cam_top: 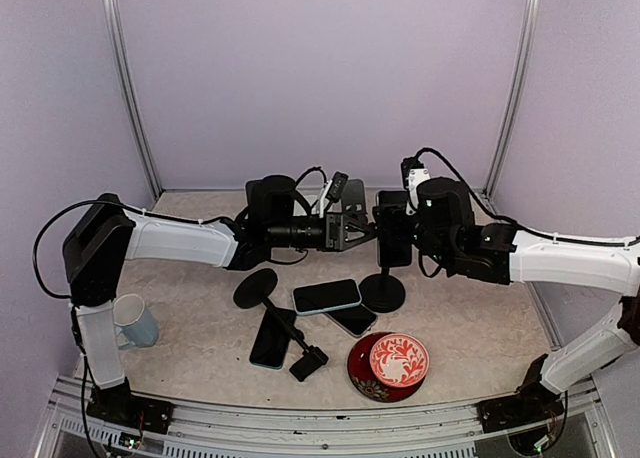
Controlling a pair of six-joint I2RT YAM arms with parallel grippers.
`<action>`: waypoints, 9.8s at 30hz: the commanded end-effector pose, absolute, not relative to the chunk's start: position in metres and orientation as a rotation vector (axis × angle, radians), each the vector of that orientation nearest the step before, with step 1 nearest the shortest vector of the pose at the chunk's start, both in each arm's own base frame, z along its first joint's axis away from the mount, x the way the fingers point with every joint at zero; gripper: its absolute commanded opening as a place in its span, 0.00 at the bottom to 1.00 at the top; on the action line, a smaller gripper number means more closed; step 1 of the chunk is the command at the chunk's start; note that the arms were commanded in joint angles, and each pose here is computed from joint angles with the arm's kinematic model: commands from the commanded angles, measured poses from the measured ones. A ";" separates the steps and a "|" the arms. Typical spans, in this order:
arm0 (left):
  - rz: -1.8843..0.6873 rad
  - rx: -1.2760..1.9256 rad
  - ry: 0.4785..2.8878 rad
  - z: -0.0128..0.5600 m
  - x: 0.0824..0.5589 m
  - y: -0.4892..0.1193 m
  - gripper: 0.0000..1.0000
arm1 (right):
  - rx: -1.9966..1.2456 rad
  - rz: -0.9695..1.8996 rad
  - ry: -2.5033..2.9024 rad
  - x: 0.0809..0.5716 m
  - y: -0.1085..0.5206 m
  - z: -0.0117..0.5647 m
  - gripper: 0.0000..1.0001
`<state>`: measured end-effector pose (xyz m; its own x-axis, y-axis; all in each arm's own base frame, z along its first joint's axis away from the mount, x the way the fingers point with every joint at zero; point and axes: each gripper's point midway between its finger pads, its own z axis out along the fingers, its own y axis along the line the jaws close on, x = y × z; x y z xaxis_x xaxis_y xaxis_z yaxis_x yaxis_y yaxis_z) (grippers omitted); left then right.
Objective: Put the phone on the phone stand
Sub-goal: Install the phone on the phone stand, then pick up the phone stand with the phone from the center of the board, then place the phone stand with the phone at the corner of the board, then pick up the phone stand at the center of the board.
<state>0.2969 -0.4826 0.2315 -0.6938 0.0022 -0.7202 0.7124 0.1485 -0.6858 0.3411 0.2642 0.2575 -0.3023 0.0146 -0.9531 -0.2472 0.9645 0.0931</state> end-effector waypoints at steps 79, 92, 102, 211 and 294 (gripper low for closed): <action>-1.668 0.762 1.854 0.221 0.308 -0.502 0.84 | -0.128 0.271 1.747 0.339 0.242 0.325 0.63; -1.685 0.748 1.851 0.219 0.307 -0.501 0.88 | -0.146 0.294 1.719 0.330 0.237 0.340 0.93; -1.683 0.747 1.835 0.228 0.298 -0.487 0.98 | -0.182 0.274 1.753 0.311 0.217 0.333 0.93; -0.945 0.272 2.117 0.153 0.213 -0.249 0.99 | -0.190 0.034 1.527 0.605 0.146 0.338 0.39; -0.898 0.234 2.031 0.174 0.213 -0.231 0.99 | -1.217 0.773 2.226 0.125 0.443 0.073 0.85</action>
<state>0.2092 -0.2225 0.1473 -0.6312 -0.1484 -0.7613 0.4327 0.7472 -0.5044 0.1269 0.4346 0.0962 -0.4793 -0.5381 -0.6934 -0.8681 0.4067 0.2845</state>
